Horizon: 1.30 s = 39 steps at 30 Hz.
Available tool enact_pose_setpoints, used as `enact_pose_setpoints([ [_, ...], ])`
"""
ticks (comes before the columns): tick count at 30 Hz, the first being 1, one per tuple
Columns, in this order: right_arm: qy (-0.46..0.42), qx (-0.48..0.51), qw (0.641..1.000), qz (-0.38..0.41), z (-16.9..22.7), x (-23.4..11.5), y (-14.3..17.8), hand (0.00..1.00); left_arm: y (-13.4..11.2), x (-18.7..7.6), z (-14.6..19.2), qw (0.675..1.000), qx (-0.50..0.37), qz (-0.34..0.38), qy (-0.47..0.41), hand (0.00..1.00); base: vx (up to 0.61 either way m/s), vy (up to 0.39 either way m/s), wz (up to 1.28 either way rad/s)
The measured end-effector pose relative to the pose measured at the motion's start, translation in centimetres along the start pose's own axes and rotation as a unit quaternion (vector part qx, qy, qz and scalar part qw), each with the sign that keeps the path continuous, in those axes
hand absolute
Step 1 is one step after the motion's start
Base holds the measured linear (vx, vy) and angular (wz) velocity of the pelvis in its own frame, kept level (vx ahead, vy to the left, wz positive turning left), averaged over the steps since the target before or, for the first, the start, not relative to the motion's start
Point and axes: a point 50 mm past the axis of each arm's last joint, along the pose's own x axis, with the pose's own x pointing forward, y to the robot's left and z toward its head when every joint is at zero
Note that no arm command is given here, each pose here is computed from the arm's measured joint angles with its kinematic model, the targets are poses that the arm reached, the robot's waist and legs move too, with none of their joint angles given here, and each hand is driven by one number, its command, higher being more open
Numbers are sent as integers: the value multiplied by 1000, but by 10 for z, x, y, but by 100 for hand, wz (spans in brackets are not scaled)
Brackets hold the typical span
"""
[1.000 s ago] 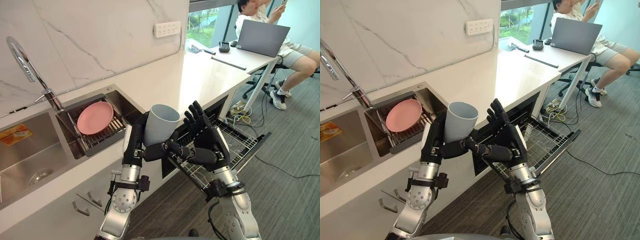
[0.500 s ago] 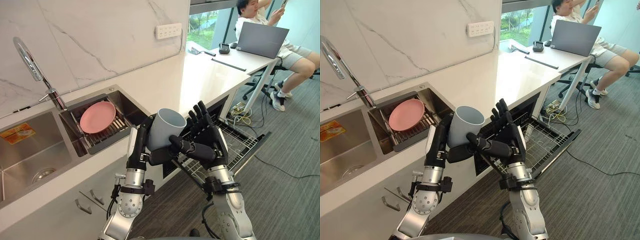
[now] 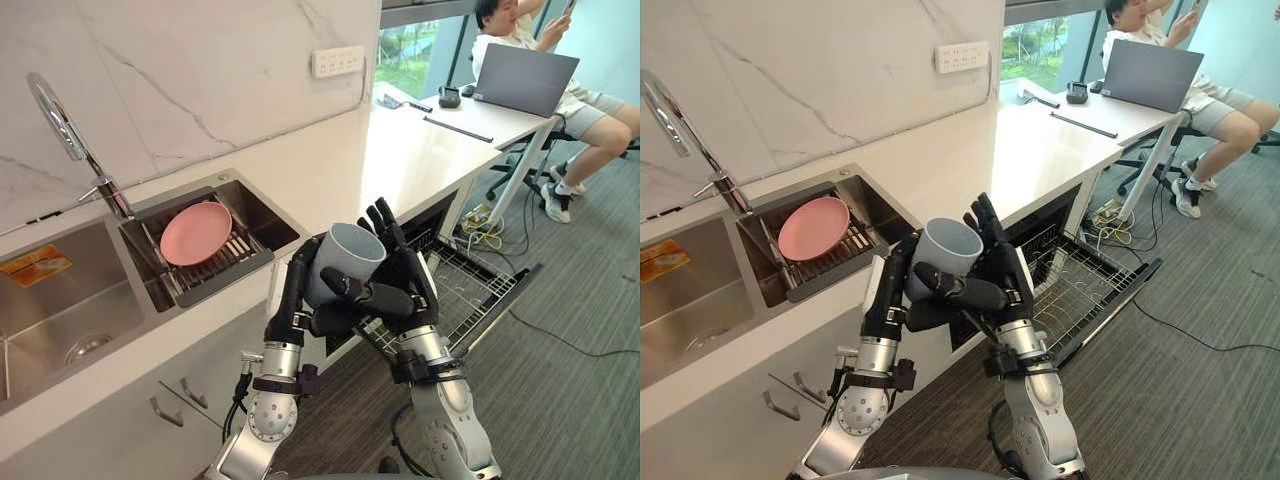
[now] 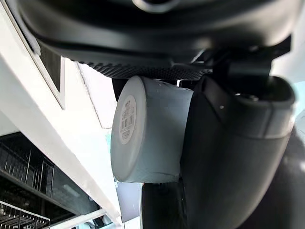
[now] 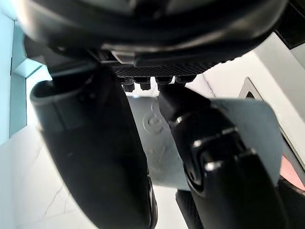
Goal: Walk over to the sink, pick up the cup, carry it to the dishwasher, place the cup inside the dishwasher, then close the dishwasher door
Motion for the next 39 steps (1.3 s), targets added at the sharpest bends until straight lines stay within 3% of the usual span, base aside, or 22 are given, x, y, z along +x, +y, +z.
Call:
enact_pose_setpoints([
  [20,42,18,997,-62,-15,-2,0,100,-5,-4,-8,1000,4,-3,23,0,-4,0,0],
  [21,45,19,997,-63,-15,-1,1,0,-5,-4,-8,1000,4,-3,24,0,0,0,0],
  [39,63,24,996,-63,-21,-3,-1,0,-6,-5,-9,1000,0,-7,28,0,0,0,0],
])
